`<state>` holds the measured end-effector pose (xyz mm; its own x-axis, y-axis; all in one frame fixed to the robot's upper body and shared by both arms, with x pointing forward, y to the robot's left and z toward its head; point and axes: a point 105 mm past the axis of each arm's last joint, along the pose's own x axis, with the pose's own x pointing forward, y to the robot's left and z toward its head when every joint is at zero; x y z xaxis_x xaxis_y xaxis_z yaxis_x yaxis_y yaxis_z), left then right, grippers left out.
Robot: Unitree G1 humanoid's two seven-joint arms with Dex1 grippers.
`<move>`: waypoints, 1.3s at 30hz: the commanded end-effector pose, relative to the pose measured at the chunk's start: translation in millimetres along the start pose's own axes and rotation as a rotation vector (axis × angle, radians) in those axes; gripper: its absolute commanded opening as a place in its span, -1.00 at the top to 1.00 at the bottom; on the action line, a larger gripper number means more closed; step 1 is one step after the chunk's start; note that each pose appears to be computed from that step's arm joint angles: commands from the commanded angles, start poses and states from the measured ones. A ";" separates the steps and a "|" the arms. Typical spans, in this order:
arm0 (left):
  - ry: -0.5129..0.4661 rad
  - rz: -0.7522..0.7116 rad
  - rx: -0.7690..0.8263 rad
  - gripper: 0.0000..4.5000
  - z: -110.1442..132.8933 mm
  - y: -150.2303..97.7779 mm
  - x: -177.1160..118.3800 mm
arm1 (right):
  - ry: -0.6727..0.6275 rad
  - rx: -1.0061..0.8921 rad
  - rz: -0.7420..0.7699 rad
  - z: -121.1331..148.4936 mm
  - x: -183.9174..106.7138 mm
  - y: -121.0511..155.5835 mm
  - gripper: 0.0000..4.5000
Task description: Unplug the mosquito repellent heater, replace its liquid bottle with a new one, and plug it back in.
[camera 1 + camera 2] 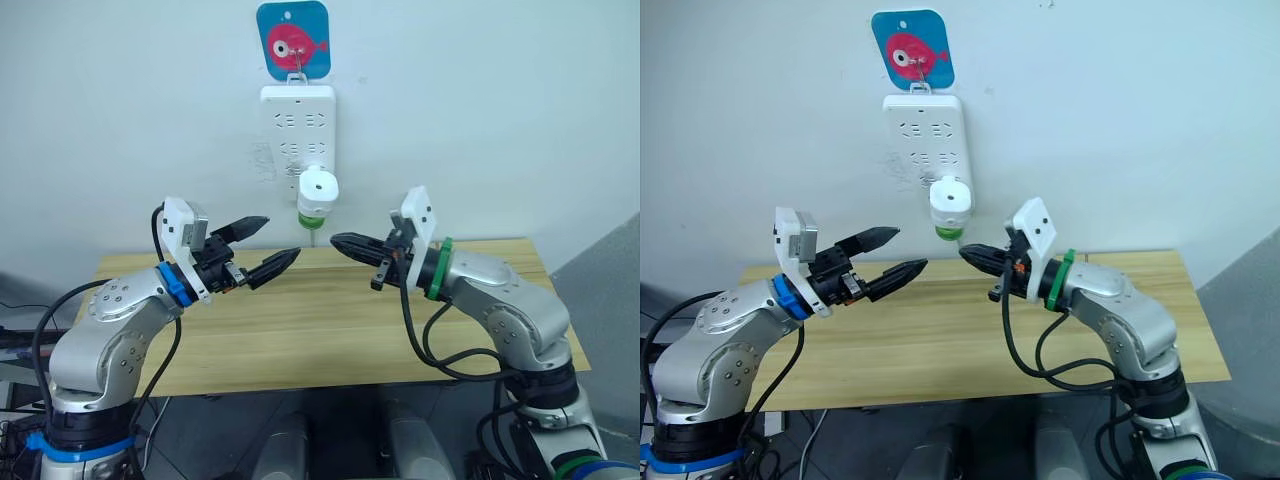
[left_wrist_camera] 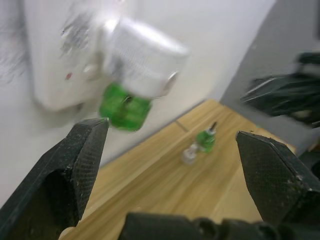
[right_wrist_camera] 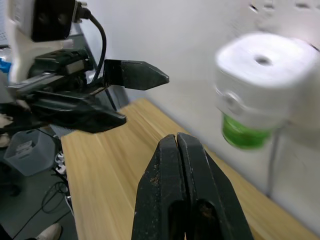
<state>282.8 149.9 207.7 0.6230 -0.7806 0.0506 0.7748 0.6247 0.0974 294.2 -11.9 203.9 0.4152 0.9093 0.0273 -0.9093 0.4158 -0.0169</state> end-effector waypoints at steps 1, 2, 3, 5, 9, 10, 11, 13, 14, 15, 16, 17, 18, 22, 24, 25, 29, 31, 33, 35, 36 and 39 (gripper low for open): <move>-0.027 0.002 0.039 -1.00 16.0 -5.9 -5.7 | -0.067 -0.042 -0.027 12.7 10.9 -0.8 0.98; -0.026 0.002 0.037 -1.00 16.8 -6.8 -6.1 | -0.076 -0.042 -0.040 13.5 13.0 -2.7 0.98; -0.025 0.002 0.036 -1.00 17.6 -7.2 -6.5 | -0.082 -0.044 -0.052 13.7 14.4 -4.6 0.98; -0.023 0.008 0.035 -1.00 18.9 -5.6 -6.9 | -0.083 -0.052 -0.072 12.9 15.3 -8.2 0.98; -0.010 0.000 0.038 -1.00 19.3 -1.5 -7.7 | -0.079 -0.060 -0.088 10.4 16.2 -11.8 0.98; -0.007 -0.005 0.031 -1.00 19.0 -1.5 -7.7 | -0.076 -0.063 -0.090 9.6 16.5 -12.2 0.98; -0.007 -0.011 0.026 -1.00 18.9 -1.7 -7.4 | -0.074 -0.066 -0.094 8.9 17.0 -13.0 0.98; -0.011 -0.028 0.016 -1.00 19.1 -4.0 -6.0 | -0.069 -0.070 -0.095 7.7 18.4 -13.3 0.98; -0.014 -0.033 0.011 -1.00 19.4 -4.8 -5.2 | -0.068 -0.072 -0.095 7.2 19.1 -13.0 0.98; -0.017 -0.034 0.007 -1.00 19.8 -5.0 -4.4 | -0.066 -0.072 -0.100 6.6 19.7 -13.4 0.98; -0.019 -0.035 0.003 -1.00 20.3 -4.5 -3.6 | -0.065 -0.073 -0.103 6.3 20.3 -13.7 0.98; -0.020 -0.035 0.002 -1.00 20.6 -4.2 -3.2 | -0.064 -0.073 -0.106 6.1 20.6 -13.9 0.98; -0.020 -0.036 0.001 -1.00 20.6 -3.8 -3.0 | -0.065 -0.074 -0.110 6.2 20.8 -14.3 0.98; -0.020 -0.037 -0.009 -1.00 19.6 -3.6 -2.2 | -0.068 -0.064 -0.135 6.4 21.2 -19.3 0.98; -0.019 -0.038 -0.009 -1.00 19.3 -4.3 -2.0 | -0.066 -0.065 -0.143 5.6 21.0 -20.9 0.98; -0.018 -0.037 -0.010 -1.00 18.6 -4.5 -1.5 | -0.068 -0.062 -0.152 5.6 20.8 -22.7 0.98; -0.014 -0.035 -0.014 -1.00 16.8 -4.4 -1.2 | -0.080 -0.046 -0.188 6.5 20.8 -29.1 0.98; -0.013 -0.037 -0.016 -1.00 16.5 -4.9 -1.1 | -0.097 -0.026 -0.202 8.5 20.5 -31.9 0.98; -0.008 -0.041 -0.018 -1.00 15.5 -5.4 -0.9 | -0.114 0.012 -0.209 10.6 20.2 -33.9 0.98; -0.006 -0.040 -0.019 -1.00 14.7 -5.1 -1.0 | -0.119 0.028 -0.214 11.3 20.0 -35.0 0.98; -0.006 -0.040 -0.019 -1.00 14.6 -4.8 -0.9 | -0.120 0.033 -0.217 11.4 19.9 -35.3 0.98; -0.007 -0.042 -0.018 -1.00 15.0 -4.4 0.2 | -0.121 0.044 -0.222 11.7 19.3 -36.1 0.98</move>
<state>280.7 149.0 217.8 0.6009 -0.7981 0.0447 0.7954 0.6025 0.0653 333.3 -4.4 194.8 0.5868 0.8064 0.0729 -0.8096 0.5827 0.0713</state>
